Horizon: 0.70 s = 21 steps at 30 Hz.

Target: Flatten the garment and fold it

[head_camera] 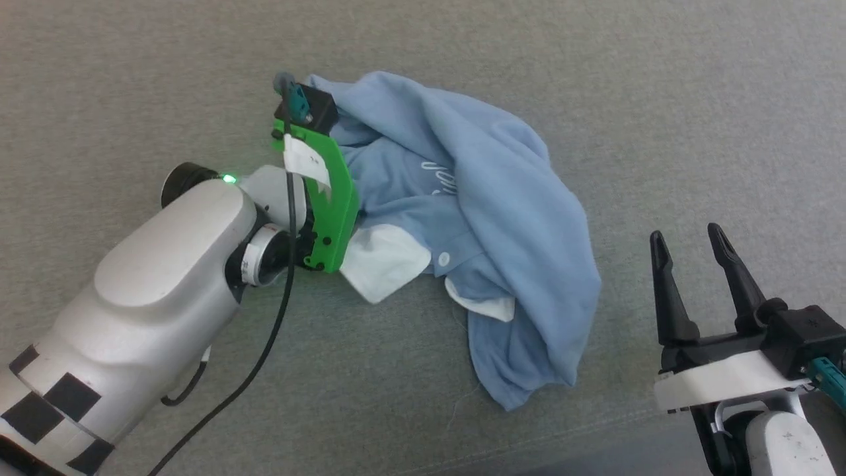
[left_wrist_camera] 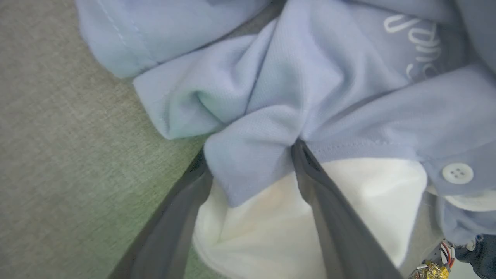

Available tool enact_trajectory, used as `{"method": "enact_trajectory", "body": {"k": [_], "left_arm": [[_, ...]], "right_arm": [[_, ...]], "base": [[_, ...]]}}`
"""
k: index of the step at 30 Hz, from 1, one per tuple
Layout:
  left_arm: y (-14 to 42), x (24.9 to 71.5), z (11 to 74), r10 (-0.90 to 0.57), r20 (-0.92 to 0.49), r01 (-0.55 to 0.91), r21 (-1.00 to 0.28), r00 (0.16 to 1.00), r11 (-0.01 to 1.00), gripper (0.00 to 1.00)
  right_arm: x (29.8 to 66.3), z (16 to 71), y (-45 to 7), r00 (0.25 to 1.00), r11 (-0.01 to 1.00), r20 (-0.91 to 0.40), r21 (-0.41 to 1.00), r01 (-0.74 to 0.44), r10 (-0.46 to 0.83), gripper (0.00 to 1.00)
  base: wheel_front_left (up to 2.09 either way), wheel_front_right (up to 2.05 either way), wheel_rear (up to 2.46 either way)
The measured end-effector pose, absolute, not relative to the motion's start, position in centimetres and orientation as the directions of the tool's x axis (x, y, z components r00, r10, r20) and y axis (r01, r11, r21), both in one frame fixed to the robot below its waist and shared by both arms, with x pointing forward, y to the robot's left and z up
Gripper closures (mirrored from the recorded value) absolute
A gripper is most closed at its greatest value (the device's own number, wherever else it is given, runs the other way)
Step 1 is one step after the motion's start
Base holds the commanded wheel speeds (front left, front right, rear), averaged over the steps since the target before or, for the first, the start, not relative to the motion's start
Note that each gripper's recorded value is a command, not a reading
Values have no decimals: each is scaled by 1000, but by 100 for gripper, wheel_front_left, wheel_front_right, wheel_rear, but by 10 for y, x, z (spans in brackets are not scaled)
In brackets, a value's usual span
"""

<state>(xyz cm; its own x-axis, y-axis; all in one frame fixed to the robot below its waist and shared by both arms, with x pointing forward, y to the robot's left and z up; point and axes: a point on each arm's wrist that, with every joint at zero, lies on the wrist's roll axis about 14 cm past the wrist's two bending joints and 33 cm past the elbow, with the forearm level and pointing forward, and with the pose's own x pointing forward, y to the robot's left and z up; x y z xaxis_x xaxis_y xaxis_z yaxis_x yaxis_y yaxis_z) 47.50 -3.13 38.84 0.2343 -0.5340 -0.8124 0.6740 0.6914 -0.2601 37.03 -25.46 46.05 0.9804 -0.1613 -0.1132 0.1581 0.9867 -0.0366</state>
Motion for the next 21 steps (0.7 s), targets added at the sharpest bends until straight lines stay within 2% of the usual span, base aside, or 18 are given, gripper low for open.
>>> {"method": "enact_trajectory", "body": {"k": [2,3,4,7,12,17,21], "left_arm": [[-32,473,378,-519,-832,690,-259,196,676,0],[-32,473,376,-517,-836,694,-261,186,672,63],[-32,473,375,-520,-835,698,-264,180,665,100],[-33,476,376,-538,-819,700,-265,200,663,100],[-34,478,388,-585,-746,661,-268,318,701,100],[-12,492,422,-573,-646,581,-238,504,779,100],[29,506,466,-496,-542,476,-191,679,859,100]], "right_arm": [[367,456,-259,976,984,-126,-40,172,-176,0],[366,454,-260,975,983,-131,-43,177,-181,0],[365,452,-262,973,982,-138,-46,181,-186,0],[363,449,-262,971,982,-148,-45,183,-188,0],[365,453,-258,975,985,-142,-47,169,-174,0],[372,458,-246,982,991,-137,-39,128,-132,0],[379,465,-228,989,997,-126,-17,73,-75,0]], "base": [[0,0,0],[0,0,0],[0,0,0],[0,0,0],[0,0,0],[0,0,0],[0,0,0]]}}
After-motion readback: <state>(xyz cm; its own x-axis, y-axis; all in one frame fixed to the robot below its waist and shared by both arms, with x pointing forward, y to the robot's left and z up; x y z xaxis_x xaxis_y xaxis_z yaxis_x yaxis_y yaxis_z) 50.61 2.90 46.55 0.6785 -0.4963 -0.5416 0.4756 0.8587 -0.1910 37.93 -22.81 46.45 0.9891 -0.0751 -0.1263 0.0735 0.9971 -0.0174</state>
